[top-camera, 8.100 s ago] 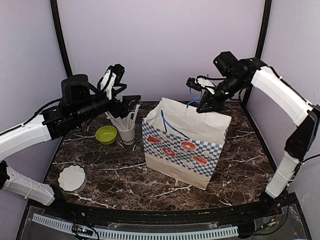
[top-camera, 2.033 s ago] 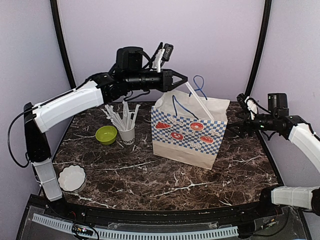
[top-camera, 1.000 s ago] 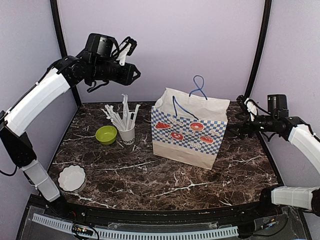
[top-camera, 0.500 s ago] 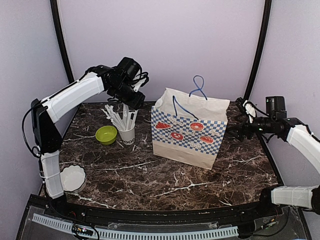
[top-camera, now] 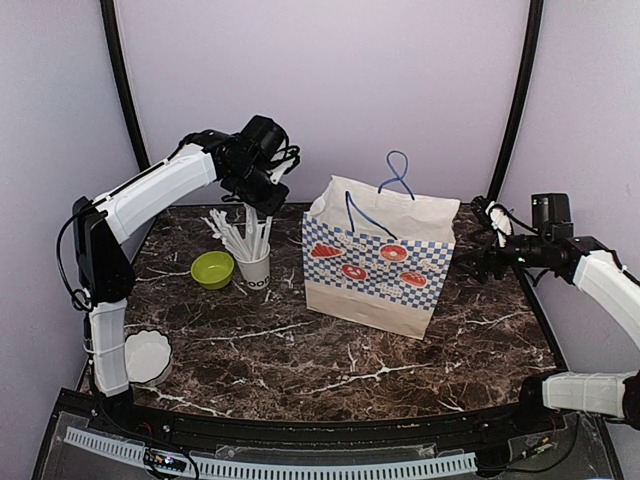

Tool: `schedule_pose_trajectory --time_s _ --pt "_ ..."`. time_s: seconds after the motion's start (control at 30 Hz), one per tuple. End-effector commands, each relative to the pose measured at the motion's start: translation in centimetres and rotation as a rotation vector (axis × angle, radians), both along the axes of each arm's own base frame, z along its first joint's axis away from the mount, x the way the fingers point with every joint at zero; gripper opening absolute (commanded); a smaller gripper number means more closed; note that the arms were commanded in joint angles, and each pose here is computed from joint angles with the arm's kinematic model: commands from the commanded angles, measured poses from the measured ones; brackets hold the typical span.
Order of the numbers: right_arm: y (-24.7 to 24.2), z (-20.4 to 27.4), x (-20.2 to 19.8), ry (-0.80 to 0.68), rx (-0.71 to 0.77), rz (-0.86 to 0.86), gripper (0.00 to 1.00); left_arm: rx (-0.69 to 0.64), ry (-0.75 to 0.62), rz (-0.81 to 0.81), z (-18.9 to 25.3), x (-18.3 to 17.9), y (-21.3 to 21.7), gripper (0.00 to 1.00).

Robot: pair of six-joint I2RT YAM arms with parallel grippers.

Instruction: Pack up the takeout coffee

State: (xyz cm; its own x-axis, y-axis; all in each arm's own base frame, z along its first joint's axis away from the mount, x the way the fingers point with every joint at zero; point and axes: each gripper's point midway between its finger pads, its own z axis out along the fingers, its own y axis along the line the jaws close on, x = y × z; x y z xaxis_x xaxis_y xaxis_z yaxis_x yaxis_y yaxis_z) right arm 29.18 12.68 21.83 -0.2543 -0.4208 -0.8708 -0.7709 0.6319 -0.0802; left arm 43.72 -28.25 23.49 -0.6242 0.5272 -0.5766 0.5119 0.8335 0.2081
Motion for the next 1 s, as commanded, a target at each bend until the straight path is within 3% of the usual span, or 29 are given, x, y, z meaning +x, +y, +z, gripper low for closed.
schedule_pose_trajectory --time_s 0.0,0.17,0.33,0.43,0.97 --pt "-0.2 0.2 0.3 -0.032 -0.007 -0.005 0.88 -0.008 0.007 -0.007 1.3 -0.7 0.2 0.16" --pt "-0.2 0.2 0.3 -0.033 -0.007 -0.005 0.88 -0.007 -0.004 0.0 1.7 -0.7 0.4 0.16" --pt "-0.3 0.2 0.4 -0.035 -0.011 -0.011 0.88 -0.018 -0.013 -0.007 2.3 -0.6 0.3 0.02" --pt "-0.3 0.2 0.4 -0.032 -0.009 -0.01 0.88 -0.041 -0.021 -0.01 3.8 -1.1 0.3 0.0" --pt "-0.2 -0.1 0.5 -0.019 -0.007 -0.007 0.88 -0.418 -0.335 -0.102 22.6 -8.5 2.7 0.0"
